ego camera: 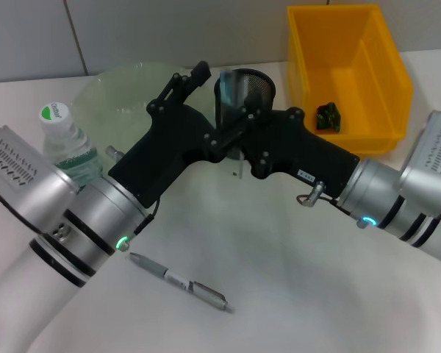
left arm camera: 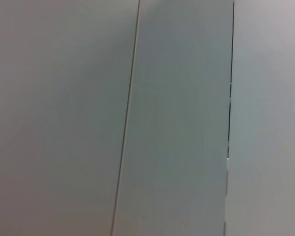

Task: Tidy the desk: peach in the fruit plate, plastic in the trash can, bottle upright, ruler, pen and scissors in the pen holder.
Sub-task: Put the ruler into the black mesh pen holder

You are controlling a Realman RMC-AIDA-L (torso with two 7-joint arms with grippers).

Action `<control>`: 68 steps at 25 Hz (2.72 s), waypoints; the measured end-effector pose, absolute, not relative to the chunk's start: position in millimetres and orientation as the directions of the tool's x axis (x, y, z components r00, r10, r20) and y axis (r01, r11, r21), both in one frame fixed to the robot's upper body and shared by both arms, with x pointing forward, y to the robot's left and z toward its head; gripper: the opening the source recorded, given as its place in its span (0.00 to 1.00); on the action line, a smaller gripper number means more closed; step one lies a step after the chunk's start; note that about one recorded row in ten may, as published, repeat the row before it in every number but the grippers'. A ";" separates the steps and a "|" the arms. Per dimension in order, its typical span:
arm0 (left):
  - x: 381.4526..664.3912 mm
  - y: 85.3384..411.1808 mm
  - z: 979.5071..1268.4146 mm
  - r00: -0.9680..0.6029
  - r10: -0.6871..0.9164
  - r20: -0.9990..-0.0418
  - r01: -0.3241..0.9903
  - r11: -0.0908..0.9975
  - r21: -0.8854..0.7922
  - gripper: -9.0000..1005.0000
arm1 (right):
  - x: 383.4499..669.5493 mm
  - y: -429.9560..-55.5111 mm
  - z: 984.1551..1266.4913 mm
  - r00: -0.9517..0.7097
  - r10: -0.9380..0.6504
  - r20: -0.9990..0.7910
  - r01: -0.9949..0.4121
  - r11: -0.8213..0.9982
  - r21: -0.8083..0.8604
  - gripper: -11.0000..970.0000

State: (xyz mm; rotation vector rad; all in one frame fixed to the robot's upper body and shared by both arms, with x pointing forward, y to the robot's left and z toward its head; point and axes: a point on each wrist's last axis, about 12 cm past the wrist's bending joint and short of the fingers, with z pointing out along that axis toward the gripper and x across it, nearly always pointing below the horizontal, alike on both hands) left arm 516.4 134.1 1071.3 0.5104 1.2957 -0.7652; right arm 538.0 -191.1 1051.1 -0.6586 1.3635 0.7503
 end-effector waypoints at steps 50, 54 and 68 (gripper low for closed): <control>492.7 203.2 1048.3 -0.203 -0.132 -0.970 0.875 0.421 -0.240 0.86 | 610.4 -199.9 1087.6 0.145 0.016 -0.989 -0.596 0.800 -0.075 0.04; 491.9 203.3 1048.6 -0.200 -0.131 -0.971 0.878 0.415 -0.237 0.86 | 614.7 -196.5 1084.5 0.108 -0.008 -0.994 -0.588 0.805 -0.071 0.04; 490.7 208.8 1050.0 -0.195 -0.133 -0.972 0.882 0.410 -0.233 0.86 | 623.3 -187.8 1077.2 0.014 -0.047 -0.999 -0.566 0.823 -0.046 0.04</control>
